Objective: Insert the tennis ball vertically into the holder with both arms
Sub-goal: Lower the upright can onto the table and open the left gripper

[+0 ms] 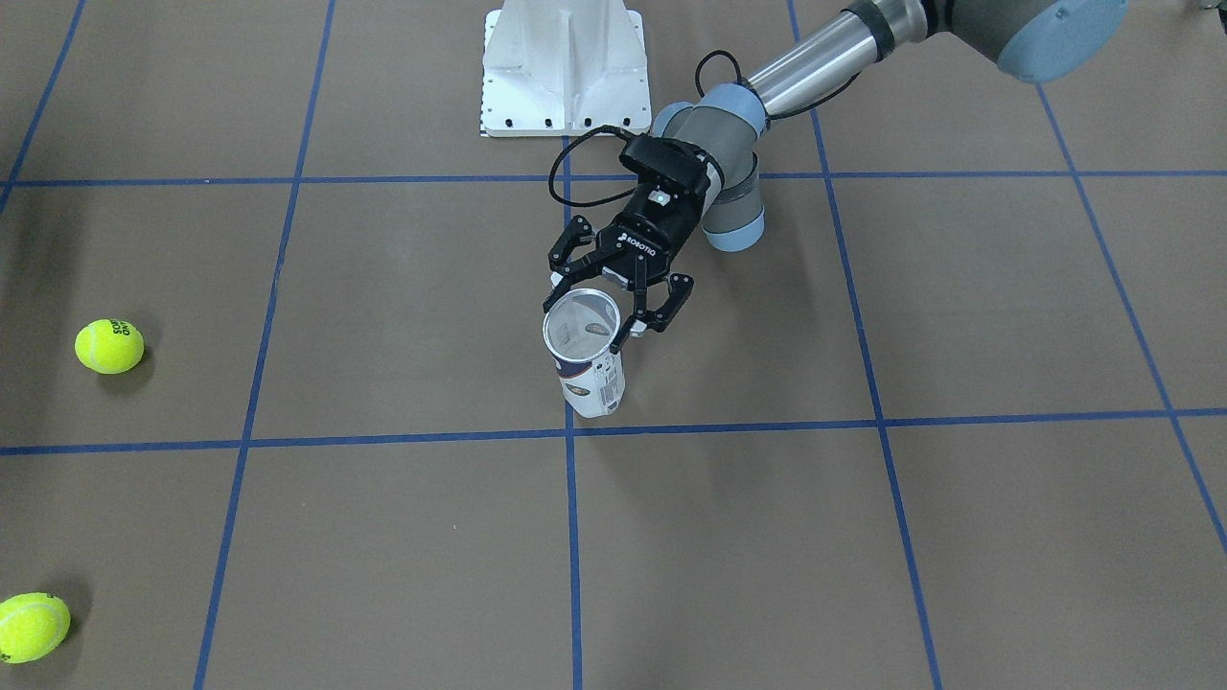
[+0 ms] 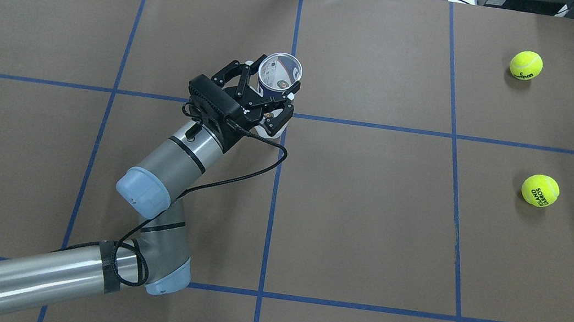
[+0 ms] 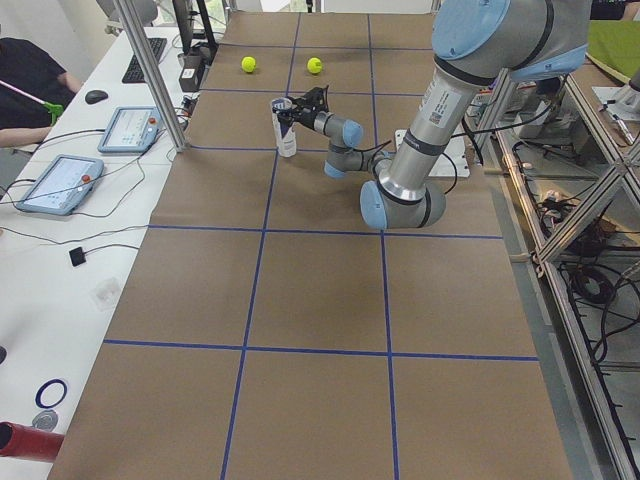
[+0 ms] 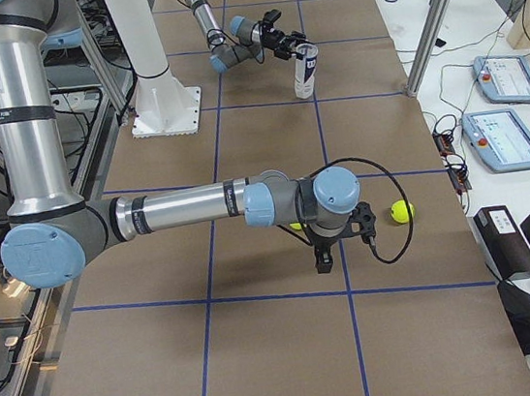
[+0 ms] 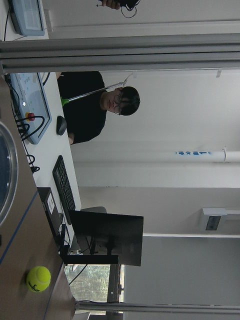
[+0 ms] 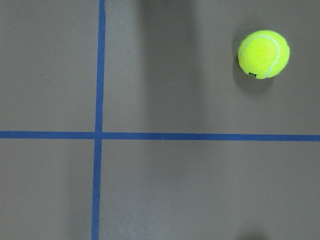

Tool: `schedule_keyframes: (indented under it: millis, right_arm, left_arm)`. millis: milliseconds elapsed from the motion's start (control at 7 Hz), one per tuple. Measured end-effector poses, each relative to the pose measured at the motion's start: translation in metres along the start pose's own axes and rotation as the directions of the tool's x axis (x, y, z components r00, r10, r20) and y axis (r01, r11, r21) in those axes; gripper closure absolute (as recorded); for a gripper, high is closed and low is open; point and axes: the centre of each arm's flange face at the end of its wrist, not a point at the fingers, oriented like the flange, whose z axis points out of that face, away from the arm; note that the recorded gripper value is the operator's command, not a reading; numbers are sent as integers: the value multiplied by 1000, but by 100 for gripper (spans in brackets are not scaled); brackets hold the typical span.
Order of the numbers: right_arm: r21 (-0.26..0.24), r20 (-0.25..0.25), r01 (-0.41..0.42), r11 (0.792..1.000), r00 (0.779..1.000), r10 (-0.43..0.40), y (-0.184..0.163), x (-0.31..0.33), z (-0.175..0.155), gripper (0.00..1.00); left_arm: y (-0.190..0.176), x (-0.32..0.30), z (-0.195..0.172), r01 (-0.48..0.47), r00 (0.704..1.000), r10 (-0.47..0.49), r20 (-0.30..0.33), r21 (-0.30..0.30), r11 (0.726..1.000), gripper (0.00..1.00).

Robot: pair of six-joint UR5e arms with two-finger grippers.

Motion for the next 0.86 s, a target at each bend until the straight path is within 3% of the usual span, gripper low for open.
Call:
schedule_keyframes:
  millis: [143,571,714,857]
  right_arm:
    - [1,0,1,1000,1000,-1,0,0,0,0]
    - [1,-1,1,1000,1000,-1,-1,0,0,0]
    - [0,-1,1,1000,1000,-1,-1,0,0,0]
    - [0,-1,1,1000,1000,-1,-1,0,0,0]
  left_arm:
    - [1,-1,0,-1,1000,1,5,1,1000,18]
    - [8,-5,-1,-10,1000,10,20,-5,1000,14]
    - [8,-5,-1,-11,1000,11,21,-5,1000,4]
    - [8,-6,-2,-10,1000,10,23,-4,1000,2]
